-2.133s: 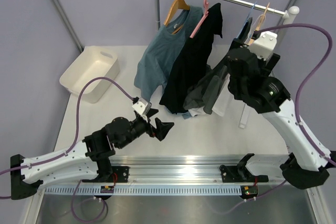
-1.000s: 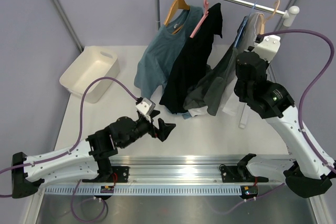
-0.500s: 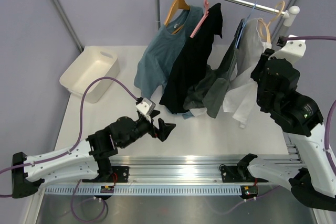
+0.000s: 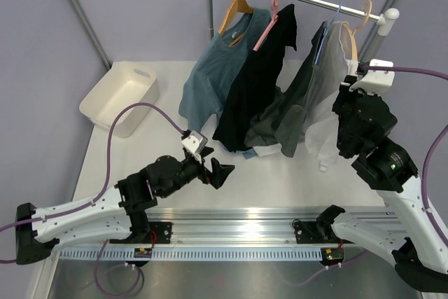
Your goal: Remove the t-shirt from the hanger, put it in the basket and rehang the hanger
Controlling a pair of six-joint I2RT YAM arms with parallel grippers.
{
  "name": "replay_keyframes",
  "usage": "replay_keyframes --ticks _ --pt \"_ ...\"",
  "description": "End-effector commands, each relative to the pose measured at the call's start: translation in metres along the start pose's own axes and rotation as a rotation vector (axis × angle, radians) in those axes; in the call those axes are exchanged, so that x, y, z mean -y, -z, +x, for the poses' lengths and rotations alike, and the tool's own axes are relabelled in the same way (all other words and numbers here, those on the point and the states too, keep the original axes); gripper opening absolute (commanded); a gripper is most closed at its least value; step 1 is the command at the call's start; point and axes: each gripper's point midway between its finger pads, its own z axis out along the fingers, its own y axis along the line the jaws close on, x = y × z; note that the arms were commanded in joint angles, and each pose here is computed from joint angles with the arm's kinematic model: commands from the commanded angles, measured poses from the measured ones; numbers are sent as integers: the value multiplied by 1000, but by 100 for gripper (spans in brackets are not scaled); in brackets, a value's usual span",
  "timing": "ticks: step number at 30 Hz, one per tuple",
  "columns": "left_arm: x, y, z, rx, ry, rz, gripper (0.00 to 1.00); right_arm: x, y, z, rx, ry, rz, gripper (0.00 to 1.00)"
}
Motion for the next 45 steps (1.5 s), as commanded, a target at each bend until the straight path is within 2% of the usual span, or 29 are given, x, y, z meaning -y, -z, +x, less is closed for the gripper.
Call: replay_keyframes --ticks 1,7,9,16,18,20,25,29,32,33,35,38,41,45 --pt "6 -2 -19 54 23 9 99 10 3 -47 162 -86 3 0" --pt "16 -11 -12 10 22 44 99 8 6 -62 189 -48 -36 0" --pt "21 -14 -10 -5 26 66 99 5 6 -48 116 -27 -40 0" --pt "28 -14 -11 10 44 107 99 15 28 -20 44 -50 -126 0" --pt "32 -13 -12 8 49 126 99 25 39 -16 36 -89 -137 0" --pt "37 -11 -16 14 47 152 99 29 44 -4 4 -53 -153 0" --pt "38 -9 -26 43 35 158 99 45 50 9 18 5 -127 0" --pt "56 1 -38 37 2 254 99 38 63 32 -34 -15 -227 0" --pt "82 23 -80 74 -6 370 99 45 88 46 -112 -120 -294 0" --pt "84 29 -83 50 -15 383 99 50 97 63 -185 -84 -304 0" --pt "95 41 -100 51 -25 431 99 47 112 73 -255 -115 -363 0" --pt "101 64 -128 74 -35 465 99 23 137 114 -478 -107 -492 0" --pt "102 80 -140 105 -7 480 99 6 152 128 -555 -123 -594 0" --pt "99 92 -141 122 36 482 99 6 159 131 -551 -143 -627 0"
